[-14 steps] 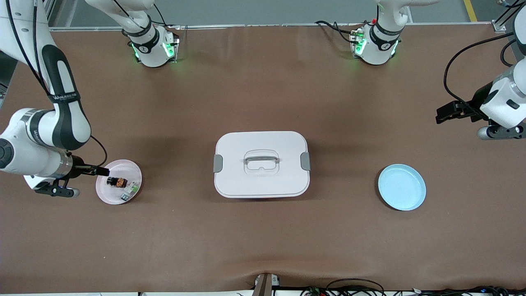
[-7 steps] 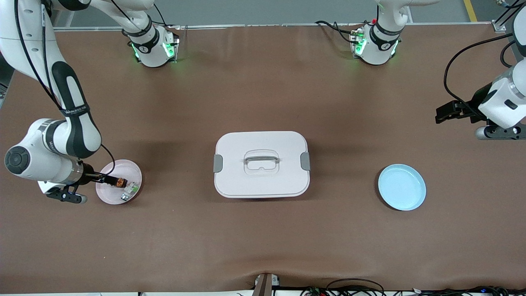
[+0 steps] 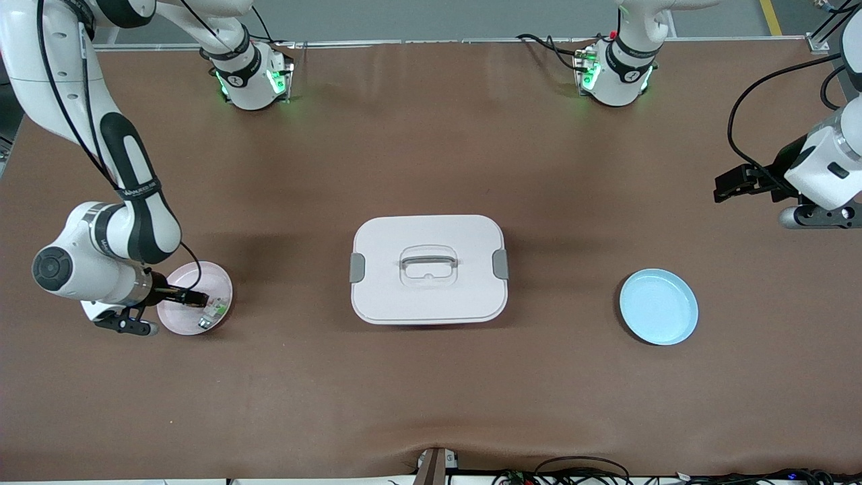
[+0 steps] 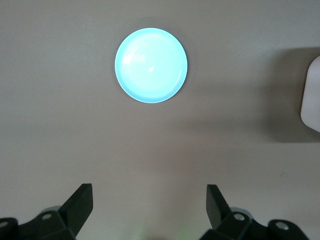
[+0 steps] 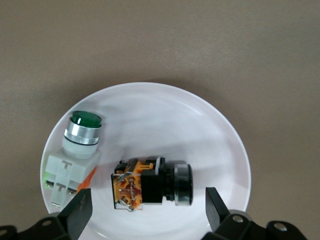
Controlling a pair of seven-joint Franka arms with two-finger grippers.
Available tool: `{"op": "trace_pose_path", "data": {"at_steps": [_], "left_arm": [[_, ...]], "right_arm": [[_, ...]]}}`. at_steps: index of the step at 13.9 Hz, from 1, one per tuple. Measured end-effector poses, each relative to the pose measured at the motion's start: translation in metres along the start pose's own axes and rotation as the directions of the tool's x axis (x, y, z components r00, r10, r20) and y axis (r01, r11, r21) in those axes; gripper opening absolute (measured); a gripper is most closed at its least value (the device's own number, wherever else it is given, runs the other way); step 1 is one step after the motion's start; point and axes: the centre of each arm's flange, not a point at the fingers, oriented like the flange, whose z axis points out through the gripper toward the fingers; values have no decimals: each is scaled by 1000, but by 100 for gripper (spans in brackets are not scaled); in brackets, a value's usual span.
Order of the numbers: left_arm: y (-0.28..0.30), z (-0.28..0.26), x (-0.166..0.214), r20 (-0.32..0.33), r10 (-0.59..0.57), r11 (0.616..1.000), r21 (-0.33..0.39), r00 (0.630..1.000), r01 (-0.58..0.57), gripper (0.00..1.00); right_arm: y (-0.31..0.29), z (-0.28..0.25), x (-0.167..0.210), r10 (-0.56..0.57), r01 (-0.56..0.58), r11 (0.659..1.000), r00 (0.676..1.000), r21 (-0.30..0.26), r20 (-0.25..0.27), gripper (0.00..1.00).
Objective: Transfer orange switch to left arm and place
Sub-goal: 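Close the right gripper on the black-orange switch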
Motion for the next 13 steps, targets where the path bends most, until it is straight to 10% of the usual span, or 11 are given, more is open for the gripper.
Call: {"op": "trace_pose_path", "data": {"at_steps": [13], "left_arm": [[0,0,0,0,-1,1000,0,1000,1,100]], "right_arm": [[5,17,2,9,-9,1000,1000,-5,-11,100]]}}
